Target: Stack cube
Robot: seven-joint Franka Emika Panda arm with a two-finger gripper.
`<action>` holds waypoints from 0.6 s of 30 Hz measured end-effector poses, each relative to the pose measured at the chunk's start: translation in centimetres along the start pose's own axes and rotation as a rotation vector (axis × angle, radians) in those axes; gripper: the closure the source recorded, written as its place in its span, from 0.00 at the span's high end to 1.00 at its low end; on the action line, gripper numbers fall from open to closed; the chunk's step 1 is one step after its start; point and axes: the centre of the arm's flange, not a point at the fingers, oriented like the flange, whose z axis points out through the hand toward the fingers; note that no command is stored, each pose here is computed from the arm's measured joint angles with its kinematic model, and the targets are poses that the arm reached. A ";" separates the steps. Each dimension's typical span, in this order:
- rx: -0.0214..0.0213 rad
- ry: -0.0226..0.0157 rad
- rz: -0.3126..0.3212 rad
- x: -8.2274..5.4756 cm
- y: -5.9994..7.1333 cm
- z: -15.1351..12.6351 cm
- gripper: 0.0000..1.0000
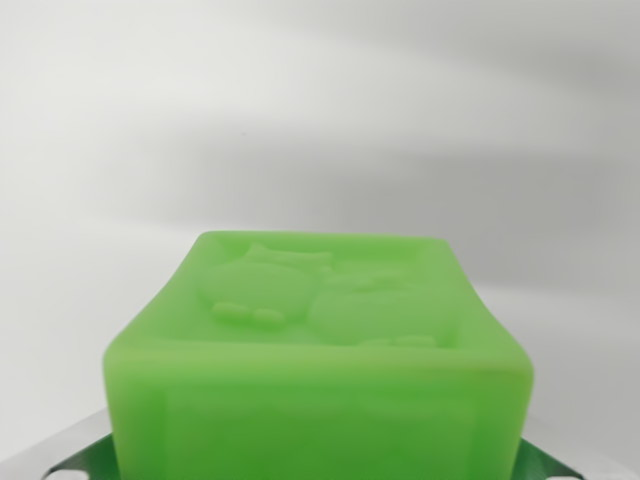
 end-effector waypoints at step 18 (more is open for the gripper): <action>-0.0006 -0.0008 0.092 1.8 2.9 -0.1 0.00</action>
